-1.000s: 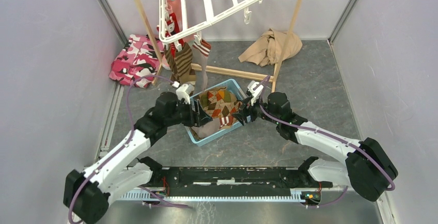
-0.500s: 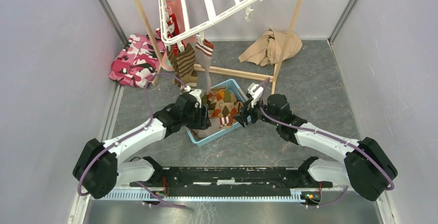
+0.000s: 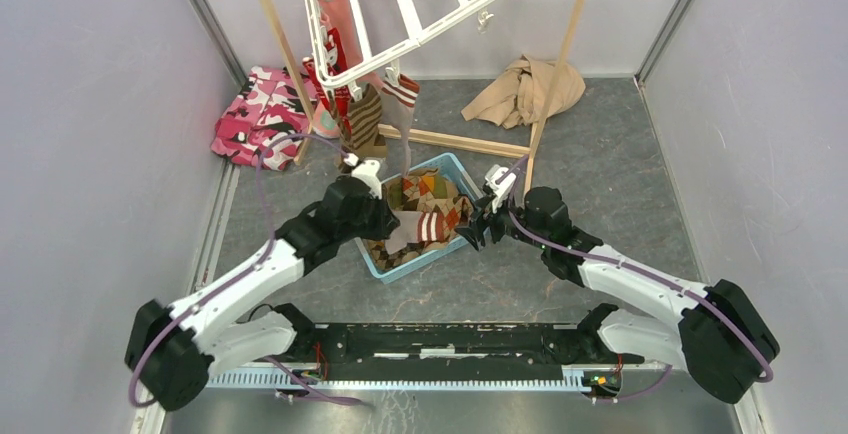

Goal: Clip the socks to the hanger
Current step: Pick up the sock from the bin.

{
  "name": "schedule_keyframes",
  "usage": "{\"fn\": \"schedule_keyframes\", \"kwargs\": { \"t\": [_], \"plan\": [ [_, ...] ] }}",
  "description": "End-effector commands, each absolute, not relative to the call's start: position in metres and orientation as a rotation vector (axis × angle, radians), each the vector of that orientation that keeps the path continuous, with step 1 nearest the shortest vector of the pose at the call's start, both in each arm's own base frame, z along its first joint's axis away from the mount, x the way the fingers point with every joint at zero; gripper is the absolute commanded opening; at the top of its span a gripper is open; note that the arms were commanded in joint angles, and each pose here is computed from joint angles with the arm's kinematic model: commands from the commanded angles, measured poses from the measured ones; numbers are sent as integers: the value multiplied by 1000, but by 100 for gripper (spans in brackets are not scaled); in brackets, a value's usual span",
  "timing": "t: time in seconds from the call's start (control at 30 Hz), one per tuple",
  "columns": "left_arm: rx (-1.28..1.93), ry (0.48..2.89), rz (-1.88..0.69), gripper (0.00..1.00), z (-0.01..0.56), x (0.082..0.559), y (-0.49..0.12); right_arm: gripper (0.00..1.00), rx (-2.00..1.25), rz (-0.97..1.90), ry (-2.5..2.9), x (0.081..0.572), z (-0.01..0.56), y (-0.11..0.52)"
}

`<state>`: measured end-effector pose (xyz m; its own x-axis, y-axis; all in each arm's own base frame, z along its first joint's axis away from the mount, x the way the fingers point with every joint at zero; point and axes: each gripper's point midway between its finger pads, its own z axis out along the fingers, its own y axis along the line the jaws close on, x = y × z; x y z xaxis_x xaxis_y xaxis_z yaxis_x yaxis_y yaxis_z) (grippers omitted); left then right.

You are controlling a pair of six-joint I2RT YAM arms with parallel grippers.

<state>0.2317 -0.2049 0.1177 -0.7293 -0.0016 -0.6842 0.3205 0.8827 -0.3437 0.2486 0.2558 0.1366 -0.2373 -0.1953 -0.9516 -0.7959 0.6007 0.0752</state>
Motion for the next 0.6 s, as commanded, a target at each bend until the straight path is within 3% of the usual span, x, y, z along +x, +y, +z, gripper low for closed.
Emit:
{"fn": "schedule_keyframes", "kwargs": {
  "t": [0.0, 0.37, 0.57],
  "plan": [
    [274, 2079, -656, 4, 188, 240, -208, 84, -825, 669, 1716, 249, 147, 252],
    [356, 1925, -891, 3, 229, 223, -233, 85, -829, 967, 1565, 227, 193, 293],
    [399, 1815, -929, 3, 249, 217, -233, 86, -596, 1181, 1630, 227, 194, 305]
  ]
}}
